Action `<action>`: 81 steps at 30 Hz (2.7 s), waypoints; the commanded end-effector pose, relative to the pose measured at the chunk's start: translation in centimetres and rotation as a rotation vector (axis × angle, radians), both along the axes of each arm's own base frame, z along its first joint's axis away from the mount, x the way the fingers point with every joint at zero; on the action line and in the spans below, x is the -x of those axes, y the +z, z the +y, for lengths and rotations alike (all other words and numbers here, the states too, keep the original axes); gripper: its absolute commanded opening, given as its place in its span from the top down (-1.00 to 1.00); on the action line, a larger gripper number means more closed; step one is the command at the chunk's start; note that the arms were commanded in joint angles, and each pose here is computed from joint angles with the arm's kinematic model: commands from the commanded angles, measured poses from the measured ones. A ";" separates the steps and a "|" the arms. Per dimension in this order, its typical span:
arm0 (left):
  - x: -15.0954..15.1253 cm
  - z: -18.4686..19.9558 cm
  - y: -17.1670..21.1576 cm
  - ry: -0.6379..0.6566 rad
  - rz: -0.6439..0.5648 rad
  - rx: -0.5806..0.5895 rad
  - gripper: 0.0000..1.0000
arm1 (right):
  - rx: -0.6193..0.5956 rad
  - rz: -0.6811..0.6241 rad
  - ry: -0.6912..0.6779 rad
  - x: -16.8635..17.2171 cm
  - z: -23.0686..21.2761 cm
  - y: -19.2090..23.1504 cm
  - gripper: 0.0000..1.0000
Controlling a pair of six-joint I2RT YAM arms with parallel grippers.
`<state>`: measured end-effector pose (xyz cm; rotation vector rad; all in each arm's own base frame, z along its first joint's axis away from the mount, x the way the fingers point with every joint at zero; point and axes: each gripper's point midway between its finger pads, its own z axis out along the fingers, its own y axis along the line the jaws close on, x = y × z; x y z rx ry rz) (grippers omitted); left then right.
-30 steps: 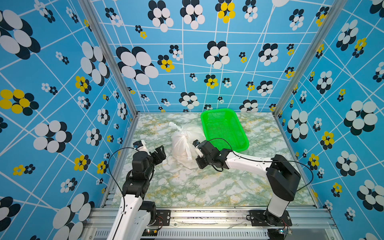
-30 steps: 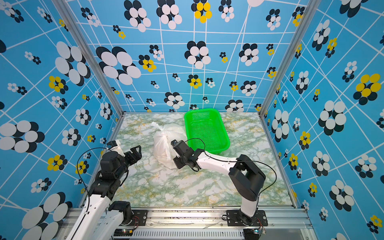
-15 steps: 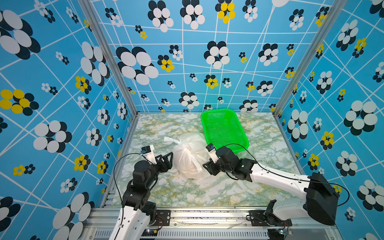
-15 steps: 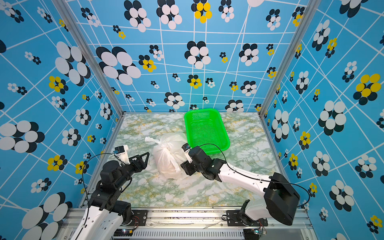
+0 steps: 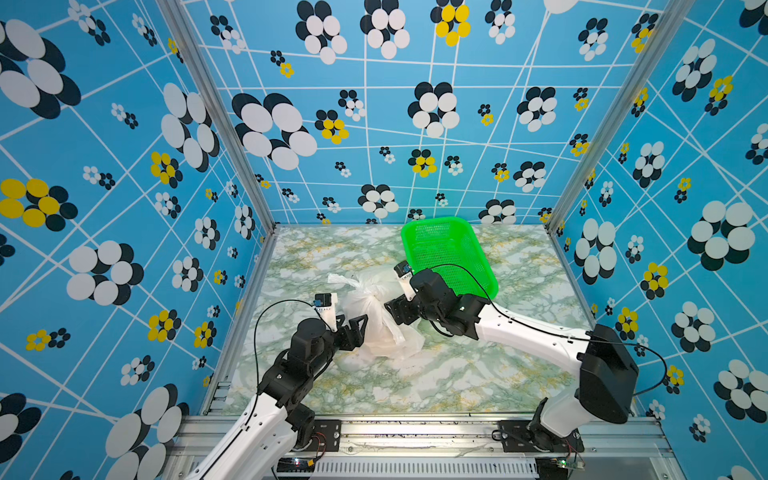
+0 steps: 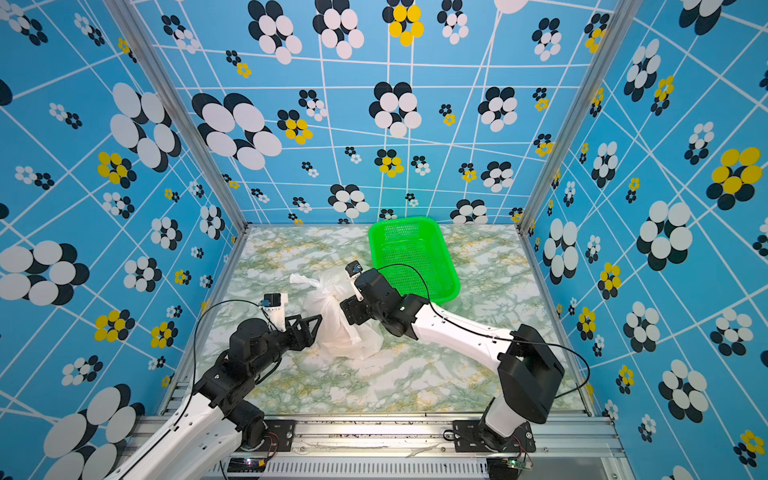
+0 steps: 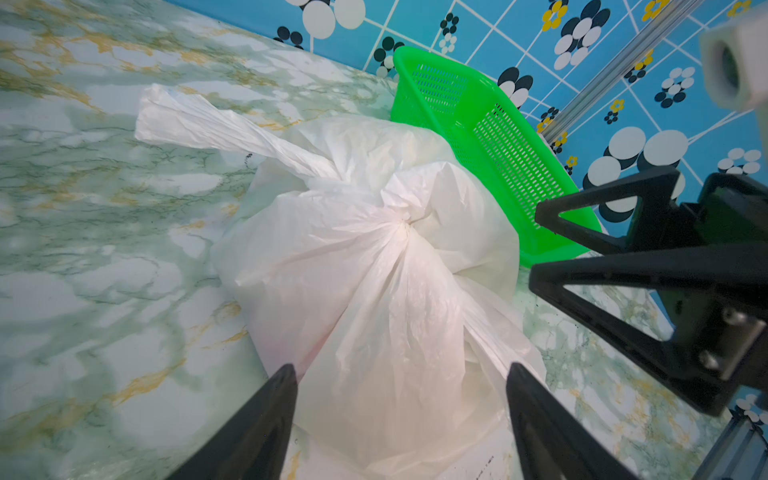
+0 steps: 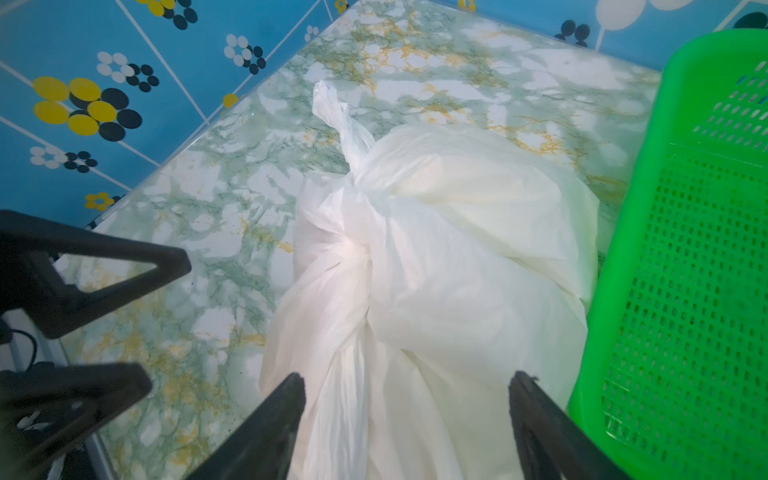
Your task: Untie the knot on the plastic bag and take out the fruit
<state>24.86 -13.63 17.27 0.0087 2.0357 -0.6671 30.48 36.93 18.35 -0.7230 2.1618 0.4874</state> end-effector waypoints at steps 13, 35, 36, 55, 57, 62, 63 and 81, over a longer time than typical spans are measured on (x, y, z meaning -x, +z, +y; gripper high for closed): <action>-2.1 -2.3 -0.1 -0.033 -0.021 -0.092 -0.85 | 0.069 0.076 -0.013 -3.0 2.1 -2.4 0.76; -4.0 -5.0 -1.3 -0.077 0.033 -0.090 0.64 | -0.105 0.098 0.028 -0.2 3.0 -0.4 1.00; -4.0 -5.0 -1.2 -0.077 0.033 -0.091 0.81 | -0.106 0.101 0.027 -0.2 3.0 -0.5 1.00; -1.5 1.0 -0.3 0.102 0.032 -0.219 1.00 | -0.139 0.025 -0.286 -5.5 -4.4 1.2 1.00; -1.4 1.9 -0.2 0.134 0.029 -0.230 1.00 | -0.145 0.007 -0.312 -5.4 -5.6 1.6 1.00; -1.6 3.9 0.5 0.204 0.036 -0.219 1.00 | -0.144 -0.029 -0.363 -4.8 -8.1 2.3 1.00; -1.6 4.4 0.6 0.217 0.038 -0.212 1.00 | -0.146 -0.033 -0.368 -4.5 -8.5 2.4 1.00; -2.4 7.6 4.5 0.323 0.018 -0.150 1.00 | -0.236 -0.048 -0.332 1.5 -11.7 1.7 1.00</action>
